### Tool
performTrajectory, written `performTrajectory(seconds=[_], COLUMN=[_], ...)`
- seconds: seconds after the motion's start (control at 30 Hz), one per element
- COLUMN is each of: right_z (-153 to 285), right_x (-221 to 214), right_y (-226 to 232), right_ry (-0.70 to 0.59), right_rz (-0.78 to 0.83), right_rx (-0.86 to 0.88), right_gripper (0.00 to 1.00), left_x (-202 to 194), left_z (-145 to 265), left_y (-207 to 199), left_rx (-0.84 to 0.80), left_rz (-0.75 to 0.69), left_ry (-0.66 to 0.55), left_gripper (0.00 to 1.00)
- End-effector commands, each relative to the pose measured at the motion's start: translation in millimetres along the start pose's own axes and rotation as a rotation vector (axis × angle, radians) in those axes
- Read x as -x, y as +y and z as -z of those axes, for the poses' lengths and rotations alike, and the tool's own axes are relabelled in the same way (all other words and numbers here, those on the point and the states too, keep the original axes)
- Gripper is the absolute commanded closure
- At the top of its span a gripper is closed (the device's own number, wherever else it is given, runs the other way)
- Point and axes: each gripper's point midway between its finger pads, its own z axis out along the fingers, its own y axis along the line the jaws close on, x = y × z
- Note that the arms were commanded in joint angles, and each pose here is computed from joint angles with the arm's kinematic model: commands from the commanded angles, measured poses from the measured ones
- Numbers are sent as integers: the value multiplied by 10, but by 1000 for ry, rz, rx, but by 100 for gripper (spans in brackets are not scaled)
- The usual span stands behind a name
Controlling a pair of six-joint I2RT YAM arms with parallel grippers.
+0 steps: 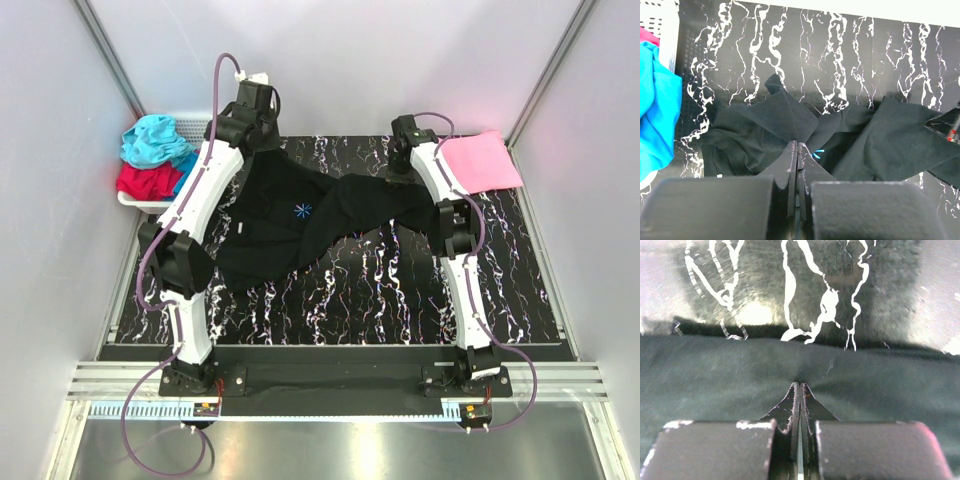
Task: Fold and stack the t-shirts
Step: Flatten the tshirt out
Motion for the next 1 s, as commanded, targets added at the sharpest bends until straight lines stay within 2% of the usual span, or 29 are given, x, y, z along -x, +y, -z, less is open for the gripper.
performTrajectory(seconds=[0.0, 0.2, 0.27, 0.33, 0.4, 0.43, 0.47, 0.53, 0.57, 0.67, 0.83, 0.97], right_z=[852, 1631, 1786, 1728, 1598, 1527, 1301, 1153, 901, 624, 503, 437], right_x=[463, 666, 603, 526, 478, 465, 413, 470, 417, 499, 651, 656], right_y=[179, 266, 266, 249, 249, 245, 229, 228, 194, 138, 205, 163], right_ry=[-207, -338, -343, -325, -298, -286, -250, -254, -222, -238, -291, -286], right_rz=[50, 51, 57, 66, 80, 98, 110, 128, 135, 146, 137, 129], right_rx=[-29, -17, -23, -30, -27, -30, -44, -58, -81, -121, -90, -88], right_gripper=[100, 100, 100, 100, 84, 66, 55, 32, 26, 19, 20, 19], left_x=[187, 182, 173, 164, 147, 148, 142, 135, 129, 122, 102, 73], left_z=[159, 156, 149, 144, 132, 132, 126, 123, 120, 128, 141, 115], left_y=[-40, -37, -30, -40, -51, -58, -63, -64, -64, -56, -17, -3], left_rx=[-26, -24, -24, -26, -31, -35, -37, -38, -39, -37, -22, -17], left_rz=[-2, -1, 1, 1, 2, 3, 3, 3, 1, -2, -9, -10], left_ry=[-63, -62, -59, -57, -50, -50, -48, -46, -44, -43, -42, -34], left_gripper=[100, 100, 100, 100, 100, 100, 100, 100, 100, 100, 100, 100])
